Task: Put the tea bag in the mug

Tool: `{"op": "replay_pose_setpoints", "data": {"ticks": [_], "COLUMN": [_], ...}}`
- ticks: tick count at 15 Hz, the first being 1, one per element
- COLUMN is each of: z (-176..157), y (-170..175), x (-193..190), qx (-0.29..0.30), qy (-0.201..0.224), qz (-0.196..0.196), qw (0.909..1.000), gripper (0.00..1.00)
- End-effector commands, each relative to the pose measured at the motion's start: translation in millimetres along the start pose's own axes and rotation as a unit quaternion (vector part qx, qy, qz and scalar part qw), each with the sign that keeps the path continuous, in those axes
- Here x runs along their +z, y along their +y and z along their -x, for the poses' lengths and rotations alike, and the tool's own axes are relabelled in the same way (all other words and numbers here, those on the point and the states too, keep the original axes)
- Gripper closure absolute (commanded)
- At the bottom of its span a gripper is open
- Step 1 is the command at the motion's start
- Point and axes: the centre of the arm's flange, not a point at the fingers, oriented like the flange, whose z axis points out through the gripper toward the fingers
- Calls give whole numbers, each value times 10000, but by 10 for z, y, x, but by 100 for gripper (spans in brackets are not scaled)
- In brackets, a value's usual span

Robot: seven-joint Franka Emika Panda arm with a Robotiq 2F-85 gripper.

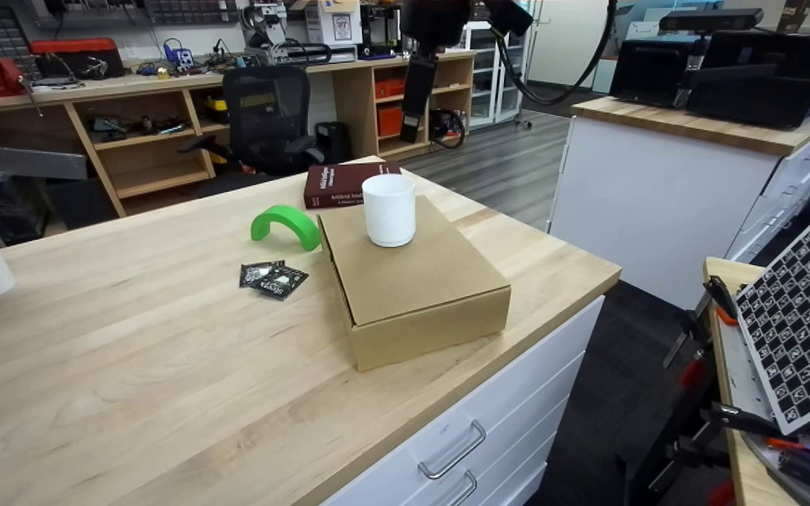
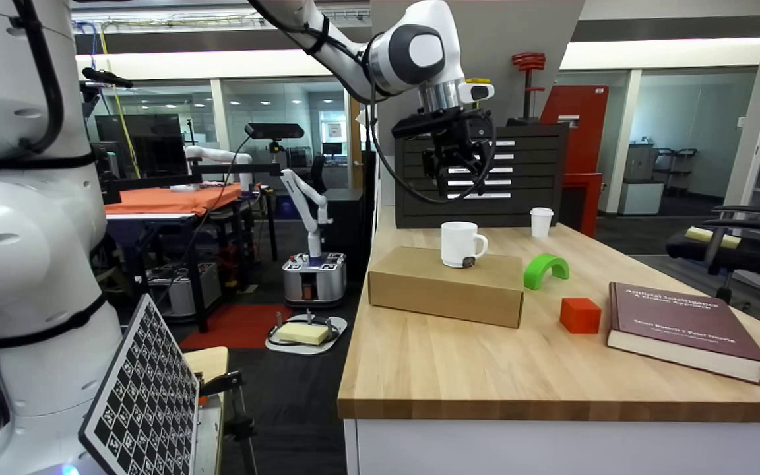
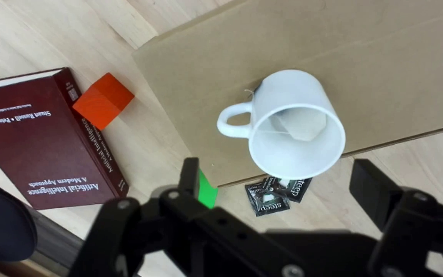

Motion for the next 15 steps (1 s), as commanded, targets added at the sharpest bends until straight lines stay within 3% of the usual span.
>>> {"op": "replay_pose_setpoints", "data": {"ticks": [1, 15], "z": [37, 2], "y": [64, 38], "x": [-144, -79], "qx": [169, 50], "qy": [136, 63], "qz": [3, 8], "qw": [9998, 10000], "gripper": [0, 0]}}
